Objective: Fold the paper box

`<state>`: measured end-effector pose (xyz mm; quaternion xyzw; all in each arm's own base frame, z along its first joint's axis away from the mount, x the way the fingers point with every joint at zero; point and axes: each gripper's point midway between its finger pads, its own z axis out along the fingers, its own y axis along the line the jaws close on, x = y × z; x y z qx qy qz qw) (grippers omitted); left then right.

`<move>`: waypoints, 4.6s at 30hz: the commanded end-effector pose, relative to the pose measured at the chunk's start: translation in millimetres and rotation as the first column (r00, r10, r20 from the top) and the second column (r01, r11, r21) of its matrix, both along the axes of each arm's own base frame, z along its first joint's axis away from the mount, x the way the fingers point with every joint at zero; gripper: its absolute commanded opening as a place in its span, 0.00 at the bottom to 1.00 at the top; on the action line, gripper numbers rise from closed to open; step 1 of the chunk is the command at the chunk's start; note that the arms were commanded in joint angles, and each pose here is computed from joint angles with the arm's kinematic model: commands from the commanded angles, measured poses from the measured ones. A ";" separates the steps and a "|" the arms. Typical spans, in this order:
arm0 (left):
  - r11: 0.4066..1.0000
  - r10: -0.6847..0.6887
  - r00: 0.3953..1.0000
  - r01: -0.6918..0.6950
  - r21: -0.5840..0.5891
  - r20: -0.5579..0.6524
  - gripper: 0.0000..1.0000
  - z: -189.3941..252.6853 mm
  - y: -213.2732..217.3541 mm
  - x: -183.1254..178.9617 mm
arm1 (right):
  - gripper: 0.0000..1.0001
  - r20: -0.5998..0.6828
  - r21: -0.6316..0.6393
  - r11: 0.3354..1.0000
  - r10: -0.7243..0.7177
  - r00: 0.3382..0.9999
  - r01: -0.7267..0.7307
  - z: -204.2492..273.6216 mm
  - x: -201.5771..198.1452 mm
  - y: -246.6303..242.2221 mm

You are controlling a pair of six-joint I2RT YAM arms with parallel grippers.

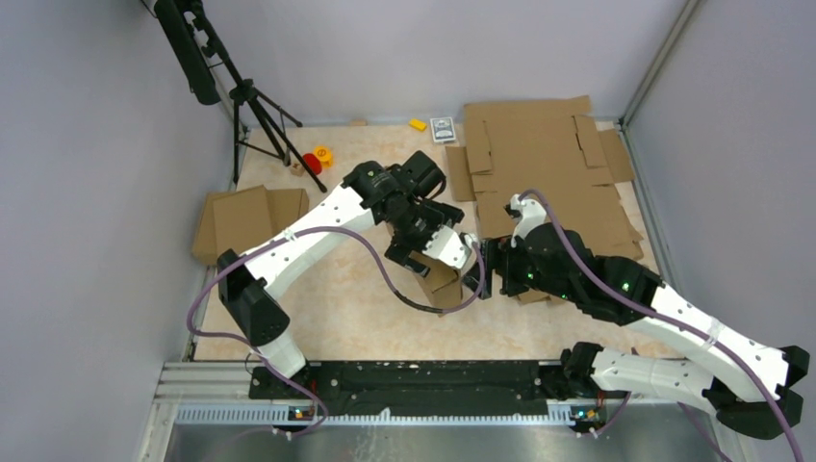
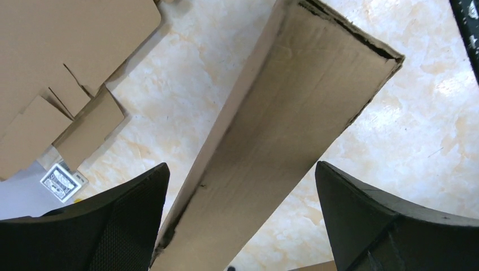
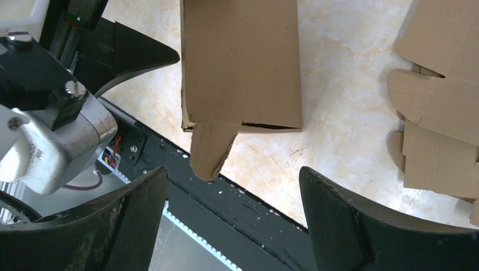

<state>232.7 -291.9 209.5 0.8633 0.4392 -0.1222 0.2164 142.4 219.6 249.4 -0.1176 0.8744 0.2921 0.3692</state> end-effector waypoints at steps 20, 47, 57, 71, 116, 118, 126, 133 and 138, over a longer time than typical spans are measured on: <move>0.994 0.056 0.991 -0.066 0.086 0.118 0.87 -20.2 2.5 21.8 | 0.78 0.056 0.027 0.999 -0.032 0.998 0.030 5.7 4.2 -6.2; 0.753 0.637 0.770 -0.609 0.247 -0.042 0.86 -21.4 18.2 -13.3 | 0.74 0.161 -0.078 0.859 -0.490 0.857 0.505 -21.6 87.8 -115.5; 0.614 0.786 0.608 -0.750 0.246 -0.111 0.80 -19.0 7.8 -18.1 | 0.73 -0.041 0.152 0.959 -0.236 0.971 0.240 -22.4 108.0 -56.4; 0.613 0.787 0.608 -0.753 0.238 -0.104 0.99 -12.5 19.4 -24.0 | 0.73 -0.121 0.207 0.966 -0.134 0.984 0.157 -30.1 111.4 -32.7; 0.839 0.520 0.846 -0.532 -0.113 -0.123 0.98 1.9 24.7 -16.3 | 0.22 -0.179 0.269 0.960 0.124 0.976 -0.072 -13.8 64.8 16.7; 0.841 0.517 0.846 -0.531 -0.104 -0.133 0.97 -1.8 22.8 -17.7 | 0.21 -0.183 0.273 0.959 0.133 0.974 -0.079 -14.3 62.8 18.7; 0.845 0.509 0.849 -0.524 -0.103 -0.146 0.97 -4.3 17.3 -20.8 | 0.19 -0.191 0.271 0.956 0.166 0.968 -0.110 -14.8 56.1 27.5; 0.837 0.512 0.849 -0.527 -0.143 -0.129 0.99 -4.1 11.7 -20.0 | 0.19 -0.211 0.245 0.964 0.159 0.965 -0.105 -26.2 53.5 25.8; 0.825 0.527 0.843 -0.537 -0.175 -0.105 0.99 -2.8 10.2 -18.1 | 0.19 -0.201 0.242 0.965 0.150 0.968 -0.099 -19.6 54.5 25.8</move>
